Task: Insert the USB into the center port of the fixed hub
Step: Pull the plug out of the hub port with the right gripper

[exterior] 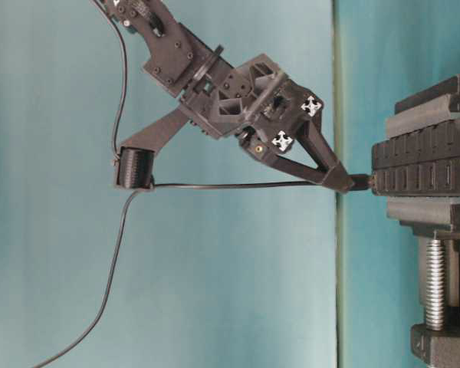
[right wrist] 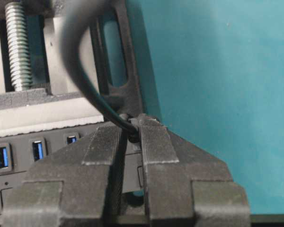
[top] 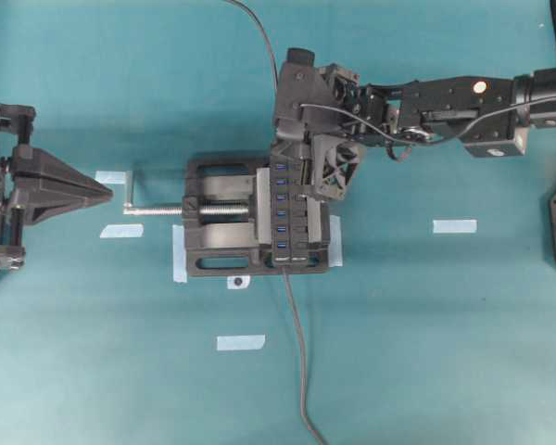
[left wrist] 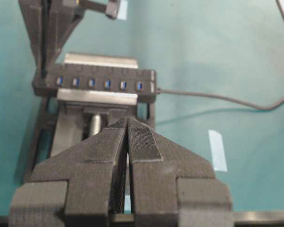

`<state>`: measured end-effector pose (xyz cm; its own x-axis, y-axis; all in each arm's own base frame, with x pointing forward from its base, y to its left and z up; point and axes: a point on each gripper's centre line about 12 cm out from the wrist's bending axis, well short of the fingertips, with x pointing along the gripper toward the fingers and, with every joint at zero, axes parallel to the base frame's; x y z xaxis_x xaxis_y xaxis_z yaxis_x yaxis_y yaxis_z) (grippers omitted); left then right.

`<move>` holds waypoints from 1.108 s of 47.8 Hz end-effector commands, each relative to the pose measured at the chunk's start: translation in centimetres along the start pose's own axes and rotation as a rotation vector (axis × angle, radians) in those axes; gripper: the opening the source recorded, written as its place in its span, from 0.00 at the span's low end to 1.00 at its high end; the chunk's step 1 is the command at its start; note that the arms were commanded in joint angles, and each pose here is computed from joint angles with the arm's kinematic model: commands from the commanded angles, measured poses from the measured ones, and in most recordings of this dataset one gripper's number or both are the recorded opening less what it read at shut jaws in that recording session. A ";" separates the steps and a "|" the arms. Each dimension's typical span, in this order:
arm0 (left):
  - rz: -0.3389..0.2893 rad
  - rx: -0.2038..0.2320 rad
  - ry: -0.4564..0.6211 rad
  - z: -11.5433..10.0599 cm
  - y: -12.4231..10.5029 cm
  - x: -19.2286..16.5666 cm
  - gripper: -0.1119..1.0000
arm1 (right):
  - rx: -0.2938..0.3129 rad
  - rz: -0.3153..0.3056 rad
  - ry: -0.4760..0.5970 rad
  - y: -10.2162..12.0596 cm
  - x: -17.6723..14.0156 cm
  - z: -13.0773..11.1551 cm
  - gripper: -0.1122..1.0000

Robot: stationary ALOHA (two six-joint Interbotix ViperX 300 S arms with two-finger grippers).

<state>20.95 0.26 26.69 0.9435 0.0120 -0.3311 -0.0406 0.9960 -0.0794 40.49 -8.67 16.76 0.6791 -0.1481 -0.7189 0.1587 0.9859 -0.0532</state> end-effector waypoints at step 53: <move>0.000 -0.001 -0.014 0.4 0.0 0.0 0.10 | 0.009 0.029 -0.086 1.3 -3.9 3.1 0.17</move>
<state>20.92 0.26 26.57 0.9425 0.0120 -0.3340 -0.0408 0.9960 -0.0793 39.94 -7.28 19.22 0.6971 -0.1248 -0.7060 0.1447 0.9890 -0.0320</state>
